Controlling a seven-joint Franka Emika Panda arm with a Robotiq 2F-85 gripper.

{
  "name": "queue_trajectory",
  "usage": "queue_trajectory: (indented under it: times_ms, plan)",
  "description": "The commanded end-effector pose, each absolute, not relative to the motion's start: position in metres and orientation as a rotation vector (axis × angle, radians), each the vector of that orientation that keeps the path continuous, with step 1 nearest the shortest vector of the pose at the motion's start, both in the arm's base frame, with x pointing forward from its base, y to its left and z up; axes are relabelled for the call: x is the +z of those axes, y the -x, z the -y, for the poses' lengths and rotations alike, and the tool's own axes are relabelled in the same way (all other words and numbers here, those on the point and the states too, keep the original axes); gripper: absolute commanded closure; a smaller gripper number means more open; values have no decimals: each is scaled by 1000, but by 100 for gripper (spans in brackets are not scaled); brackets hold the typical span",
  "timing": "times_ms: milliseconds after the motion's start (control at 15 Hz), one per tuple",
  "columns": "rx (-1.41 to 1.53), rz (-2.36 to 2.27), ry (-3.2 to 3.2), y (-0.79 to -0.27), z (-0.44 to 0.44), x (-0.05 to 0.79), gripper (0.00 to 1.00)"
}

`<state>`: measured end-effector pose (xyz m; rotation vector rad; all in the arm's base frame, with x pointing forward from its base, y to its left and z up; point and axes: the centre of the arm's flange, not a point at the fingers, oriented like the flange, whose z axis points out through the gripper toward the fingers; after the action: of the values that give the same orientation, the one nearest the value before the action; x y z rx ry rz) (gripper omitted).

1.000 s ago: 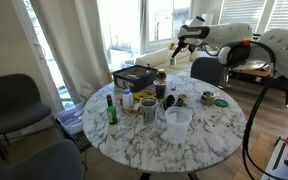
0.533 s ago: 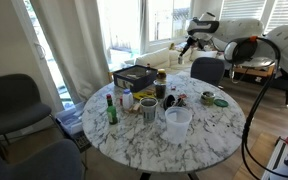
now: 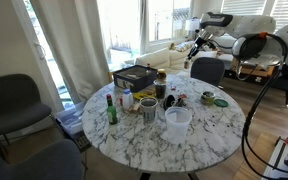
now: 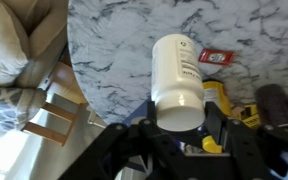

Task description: Move the white bottle to the right

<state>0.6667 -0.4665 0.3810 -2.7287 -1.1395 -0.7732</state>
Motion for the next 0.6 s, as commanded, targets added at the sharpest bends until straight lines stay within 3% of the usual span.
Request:
queue_trajectory:
  times_ms: [0,267,333,533]
  plan:
    - [-718,1322,2528,-586,450,368,74]
    - [-660,1447,2382,-552,453,357,74]
    - [-636,1383,2440,-611,491,367,49]
    - [-638,1414,2414,-602,497,366,49]
